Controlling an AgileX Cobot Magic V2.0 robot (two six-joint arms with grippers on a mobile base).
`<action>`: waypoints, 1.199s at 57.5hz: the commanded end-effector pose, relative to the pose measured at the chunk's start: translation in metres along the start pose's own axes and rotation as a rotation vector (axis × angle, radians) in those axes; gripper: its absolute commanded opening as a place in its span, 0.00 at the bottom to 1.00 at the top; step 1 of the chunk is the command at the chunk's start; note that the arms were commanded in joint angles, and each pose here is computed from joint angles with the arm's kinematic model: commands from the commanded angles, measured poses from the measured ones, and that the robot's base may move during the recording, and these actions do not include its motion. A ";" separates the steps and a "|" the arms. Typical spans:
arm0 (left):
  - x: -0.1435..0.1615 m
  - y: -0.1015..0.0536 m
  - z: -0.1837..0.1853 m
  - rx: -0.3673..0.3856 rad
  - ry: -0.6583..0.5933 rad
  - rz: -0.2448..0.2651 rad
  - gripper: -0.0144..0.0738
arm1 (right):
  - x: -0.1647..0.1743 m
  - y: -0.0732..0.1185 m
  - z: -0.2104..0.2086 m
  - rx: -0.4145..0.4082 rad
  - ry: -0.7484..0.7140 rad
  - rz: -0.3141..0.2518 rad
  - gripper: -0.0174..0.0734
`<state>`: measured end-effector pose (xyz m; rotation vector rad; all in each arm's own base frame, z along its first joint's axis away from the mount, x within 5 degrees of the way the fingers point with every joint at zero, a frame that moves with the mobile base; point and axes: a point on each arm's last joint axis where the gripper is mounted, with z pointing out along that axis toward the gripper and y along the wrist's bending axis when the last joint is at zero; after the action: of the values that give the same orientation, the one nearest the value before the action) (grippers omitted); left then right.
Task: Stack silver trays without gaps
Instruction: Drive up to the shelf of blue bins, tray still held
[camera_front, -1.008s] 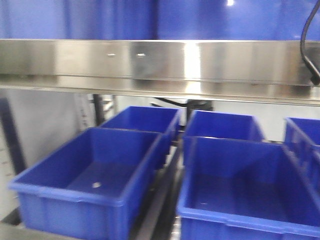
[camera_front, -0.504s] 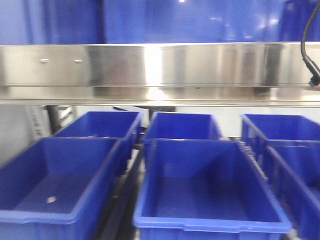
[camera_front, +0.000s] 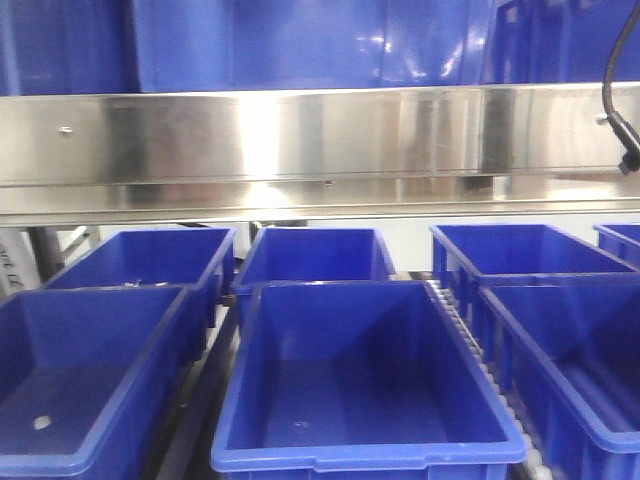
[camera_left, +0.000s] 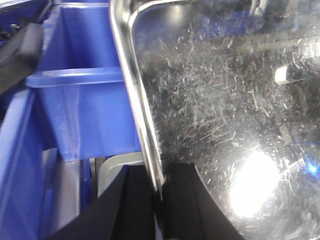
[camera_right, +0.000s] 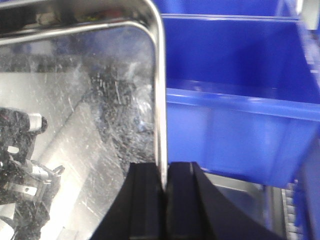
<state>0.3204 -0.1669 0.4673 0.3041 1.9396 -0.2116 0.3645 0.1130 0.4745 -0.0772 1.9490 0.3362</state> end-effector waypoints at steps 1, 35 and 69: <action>-0.005 -0.004 -0.006 0.016 -0.035 0.025 0.15 | -0.011 0.003 -0.007 -0.022 -0.094 -0.009 0.10; -0.005 -0.004 -0.006 0.016 -0.035 0.025 0.15 | -0.011 0.003 -0.007 -0.022 -0.094 -0.009 0.10; 0.031 -0.009 0.044 -0.024 0.191 0.100 0.15 | 0.036 -0.007 0.038 0.055 0.251 -0.010 0.10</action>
<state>0.3393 -0.1760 0.4344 0.3632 2.0682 -0.1276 0.3790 0.1173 0.4357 -0.0851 2.1773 0.2869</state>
